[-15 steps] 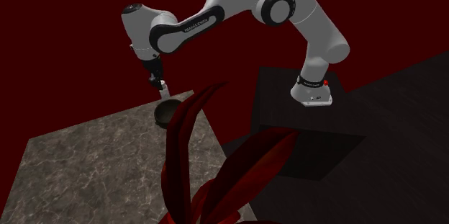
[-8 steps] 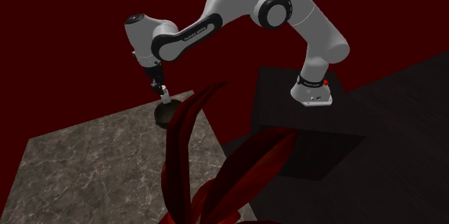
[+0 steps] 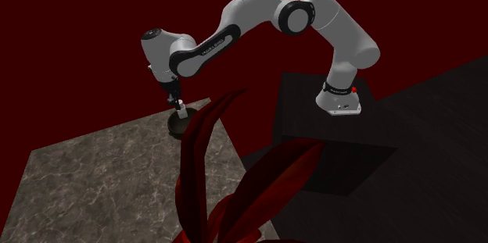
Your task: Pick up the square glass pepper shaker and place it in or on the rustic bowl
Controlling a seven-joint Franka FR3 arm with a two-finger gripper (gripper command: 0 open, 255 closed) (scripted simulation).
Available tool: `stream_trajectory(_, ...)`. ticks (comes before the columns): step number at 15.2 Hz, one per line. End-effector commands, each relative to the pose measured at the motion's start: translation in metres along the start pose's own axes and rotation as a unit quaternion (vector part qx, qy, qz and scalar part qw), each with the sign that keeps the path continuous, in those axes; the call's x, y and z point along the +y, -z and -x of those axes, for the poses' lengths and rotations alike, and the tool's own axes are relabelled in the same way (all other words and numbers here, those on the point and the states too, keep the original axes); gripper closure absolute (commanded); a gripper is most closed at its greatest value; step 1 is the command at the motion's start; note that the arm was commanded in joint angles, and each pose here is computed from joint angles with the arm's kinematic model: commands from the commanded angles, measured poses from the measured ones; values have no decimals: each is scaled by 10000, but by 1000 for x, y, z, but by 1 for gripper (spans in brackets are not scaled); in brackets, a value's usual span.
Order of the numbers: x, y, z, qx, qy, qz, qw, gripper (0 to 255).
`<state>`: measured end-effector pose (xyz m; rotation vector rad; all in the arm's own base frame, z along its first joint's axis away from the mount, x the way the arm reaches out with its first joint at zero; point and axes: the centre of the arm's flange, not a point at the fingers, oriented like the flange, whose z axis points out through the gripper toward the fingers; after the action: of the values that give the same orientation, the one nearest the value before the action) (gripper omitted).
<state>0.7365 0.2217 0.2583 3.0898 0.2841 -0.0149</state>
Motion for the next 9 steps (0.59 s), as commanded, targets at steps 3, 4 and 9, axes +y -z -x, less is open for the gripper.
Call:
stream_trajectory(3, -1, -22, -1, 3, 0, 0, 10000, 255)
stream_trajectory(4, -1, -22, -1, 3, 0, 0, 10000, 255)
stream_trajectory(9, -1, -22, -1, 3, 0, 0, 10000, 255)
